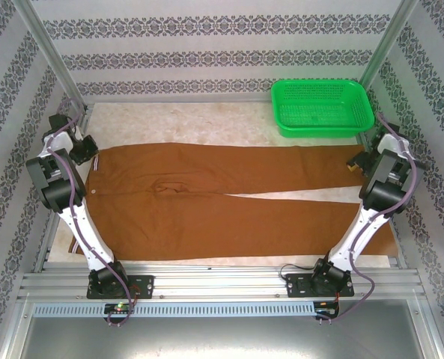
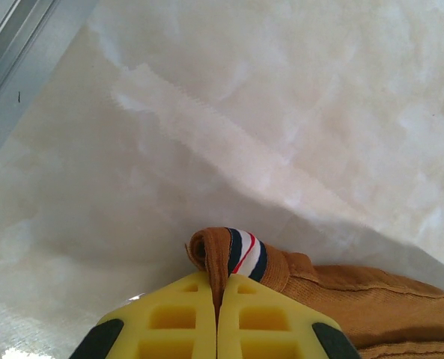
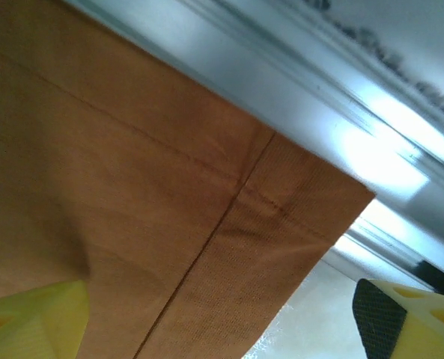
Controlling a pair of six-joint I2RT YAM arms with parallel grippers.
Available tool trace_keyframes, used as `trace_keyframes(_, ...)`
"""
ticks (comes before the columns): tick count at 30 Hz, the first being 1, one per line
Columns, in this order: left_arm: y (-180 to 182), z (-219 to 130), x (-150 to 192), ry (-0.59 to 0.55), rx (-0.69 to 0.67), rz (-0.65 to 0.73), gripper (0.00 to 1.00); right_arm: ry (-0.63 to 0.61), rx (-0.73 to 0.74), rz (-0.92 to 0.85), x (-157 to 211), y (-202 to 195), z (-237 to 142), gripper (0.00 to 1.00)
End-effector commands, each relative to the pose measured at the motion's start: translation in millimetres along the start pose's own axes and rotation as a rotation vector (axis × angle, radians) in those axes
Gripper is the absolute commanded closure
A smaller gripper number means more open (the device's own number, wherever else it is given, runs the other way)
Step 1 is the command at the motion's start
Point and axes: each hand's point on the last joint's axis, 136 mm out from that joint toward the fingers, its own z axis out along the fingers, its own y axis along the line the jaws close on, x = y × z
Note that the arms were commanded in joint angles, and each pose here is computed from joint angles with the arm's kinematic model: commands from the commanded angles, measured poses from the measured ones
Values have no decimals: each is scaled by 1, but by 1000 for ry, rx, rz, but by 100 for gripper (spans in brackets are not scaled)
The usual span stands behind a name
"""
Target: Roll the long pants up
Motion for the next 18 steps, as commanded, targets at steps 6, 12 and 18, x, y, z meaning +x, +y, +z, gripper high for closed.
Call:
trace_keyframes(6,-11,-8,7,23,16,15,100,58,16,-38,17,-4,11,36)
trace_keyframes(12,-11,-14,8,15,6,8,100,87,-17,-24,41,-13,12,100)
trace_keyframes(18,-8,-26,6,5,-32,7,100,66,-15,-72,88,-27,-4,100)
